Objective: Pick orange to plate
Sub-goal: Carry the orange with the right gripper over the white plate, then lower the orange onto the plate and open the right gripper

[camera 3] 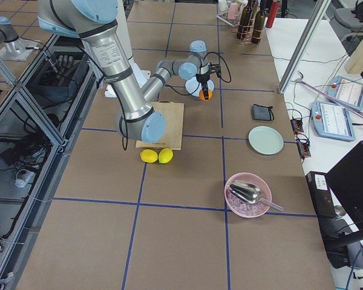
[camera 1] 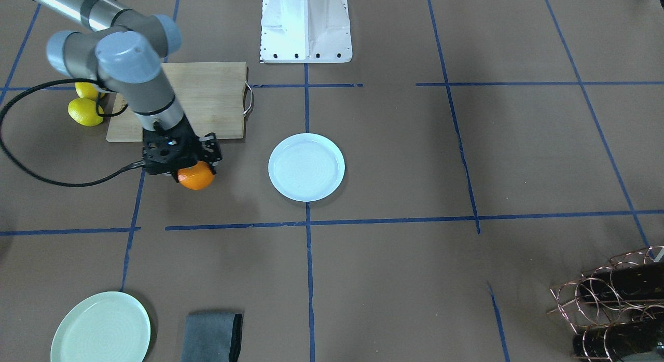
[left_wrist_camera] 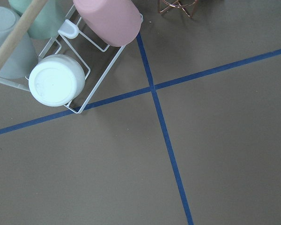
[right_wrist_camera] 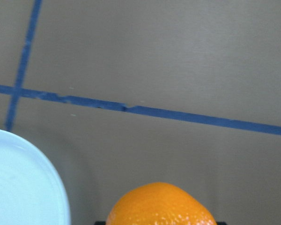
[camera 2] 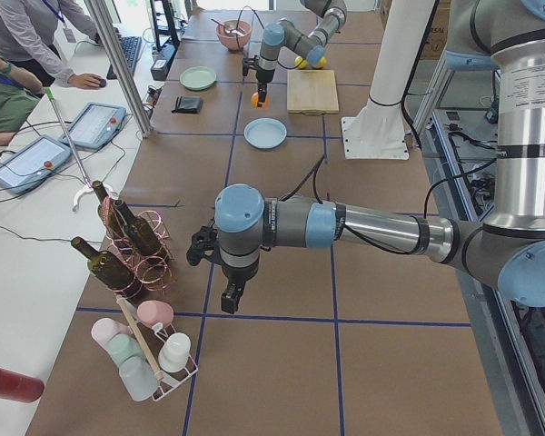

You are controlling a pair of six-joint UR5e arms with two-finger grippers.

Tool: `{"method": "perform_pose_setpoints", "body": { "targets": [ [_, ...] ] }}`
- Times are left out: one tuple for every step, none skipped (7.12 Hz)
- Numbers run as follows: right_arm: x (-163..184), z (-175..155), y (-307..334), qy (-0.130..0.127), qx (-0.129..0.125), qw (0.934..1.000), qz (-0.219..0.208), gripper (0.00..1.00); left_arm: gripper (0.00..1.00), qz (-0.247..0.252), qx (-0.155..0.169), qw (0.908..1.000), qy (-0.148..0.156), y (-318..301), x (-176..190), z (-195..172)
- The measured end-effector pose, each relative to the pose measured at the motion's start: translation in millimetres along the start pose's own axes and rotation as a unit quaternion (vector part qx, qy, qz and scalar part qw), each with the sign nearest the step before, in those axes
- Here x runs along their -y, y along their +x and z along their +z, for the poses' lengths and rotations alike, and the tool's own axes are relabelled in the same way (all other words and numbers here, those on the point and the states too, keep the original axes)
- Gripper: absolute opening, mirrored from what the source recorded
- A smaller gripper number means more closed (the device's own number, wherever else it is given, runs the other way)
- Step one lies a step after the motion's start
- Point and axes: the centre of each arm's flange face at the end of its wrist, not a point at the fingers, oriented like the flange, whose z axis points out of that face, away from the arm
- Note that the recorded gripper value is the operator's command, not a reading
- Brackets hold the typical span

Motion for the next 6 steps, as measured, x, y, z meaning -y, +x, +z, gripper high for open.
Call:
{"method": "perform_pose_setpoints", "body": {
  "targets": [
    [-4,7,-42,0.002,-0.011,0.9999,0.01,0.0,1.0,0.001,0.0,1.0,0.001,1,1,-1],
    [-13,16,-69,0.004,-0.02,0.9997,0.014,0.0,1.0,0.002,0.0,1.0,0.001,1,1,-1],
    [-23,22,-81,0.003,-0.024,0.9996,0.012,0.0,1.0,0.002,0.0,1.0,0.002,1,1,-2],
    [-30,26,-87,0.002,-0.026,0.9996,0.01,0.0,1.0,0.002,0.0,1.0,0.002,1,2,-2],
    [-35,28,-91,0.002,-0.027,0.9996,0.008,0.0,1.0,0.003,0.0,1.0,0.002,1,2,-2],
    [-39,30,-93,0.0,-0.027,0.9996,0.007,0.05,1.0,0.003,0.0,1.0,0.002,1,2,-2]
  ]
}}
